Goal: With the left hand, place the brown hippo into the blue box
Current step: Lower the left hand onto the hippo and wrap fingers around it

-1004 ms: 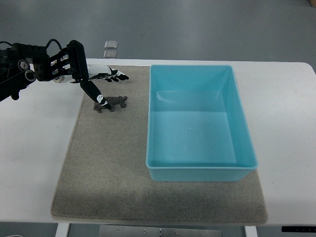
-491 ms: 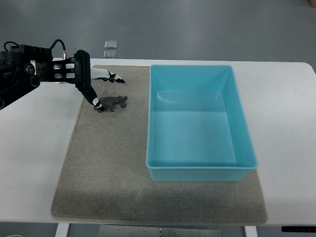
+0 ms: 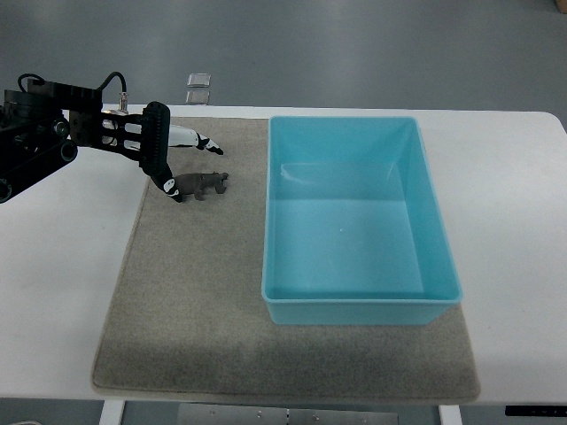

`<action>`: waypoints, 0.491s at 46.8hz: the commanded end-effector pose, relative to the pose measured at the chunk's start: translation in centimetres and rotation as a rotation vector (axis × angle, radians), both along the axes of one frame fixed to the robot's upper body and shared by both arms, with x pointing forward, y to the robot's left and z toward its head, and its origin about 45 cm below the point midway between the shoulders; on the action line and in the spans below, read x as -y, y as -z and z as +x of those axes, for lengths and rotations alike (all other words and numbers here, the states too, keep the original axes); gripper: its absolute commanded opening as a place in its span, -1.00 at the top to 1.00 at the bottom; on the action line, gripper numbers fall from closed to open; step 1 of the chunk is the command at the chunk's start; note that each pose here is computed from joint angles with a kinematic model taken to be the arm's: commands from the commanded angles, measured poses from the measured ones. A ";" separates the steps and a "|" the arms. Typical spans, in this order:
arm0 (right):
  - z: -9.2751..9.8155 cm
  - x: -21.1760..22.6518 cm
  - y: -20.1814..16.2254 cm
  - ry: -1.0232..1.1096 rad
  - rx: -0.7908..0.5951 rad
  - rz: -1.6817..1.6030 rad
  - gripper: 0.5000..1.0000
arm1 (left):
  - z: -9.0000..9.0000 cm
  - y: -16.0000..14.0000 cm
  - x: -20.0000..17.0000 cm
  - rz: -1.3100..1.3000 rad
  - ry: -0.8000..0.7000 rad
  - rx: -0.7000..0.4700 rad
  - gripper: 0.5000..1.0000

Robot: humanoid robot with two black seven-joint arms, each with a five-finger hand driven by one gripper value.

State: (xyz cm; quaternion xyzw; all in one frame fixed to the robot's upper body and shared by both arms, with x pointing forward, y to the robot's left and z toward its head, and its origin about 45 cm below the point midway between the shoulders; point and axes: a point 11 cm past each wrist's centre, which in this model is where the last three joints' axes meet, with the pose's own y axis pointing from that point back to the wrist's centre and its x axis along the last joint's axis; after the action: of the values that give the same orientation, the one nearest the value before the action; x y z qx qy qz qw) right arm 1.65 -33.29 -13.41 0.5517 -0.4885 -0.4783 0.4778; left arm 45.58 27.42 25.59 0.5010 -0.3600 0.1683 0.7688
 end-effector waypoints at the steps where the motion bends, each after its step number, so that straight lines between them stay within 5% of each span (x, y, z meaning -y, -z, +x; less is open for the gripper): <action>1: 0.0 0.0 0.0 0.000 0.000 0.000 -0.74 | 0.0 0.0 0.1 -0.002 0.004 -0.001 -0.98; 23: 0.0 0.0 0.0 0.000 0.000 0.000 -0.74 | -0.4 0.4 1.0 -0.008 0.026 -0.024 -0.98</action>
State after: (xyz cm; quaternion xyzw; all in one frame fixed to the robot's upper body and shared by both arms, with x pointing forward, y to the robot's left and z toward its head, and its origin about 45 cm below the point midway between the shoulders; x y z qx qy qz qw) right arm 1.65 -33.29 -13.41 0.5517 -0.4885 -0.4783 0.4778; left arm 45.31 26.61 25.25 0.4962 -0.3571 0.1585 0.7754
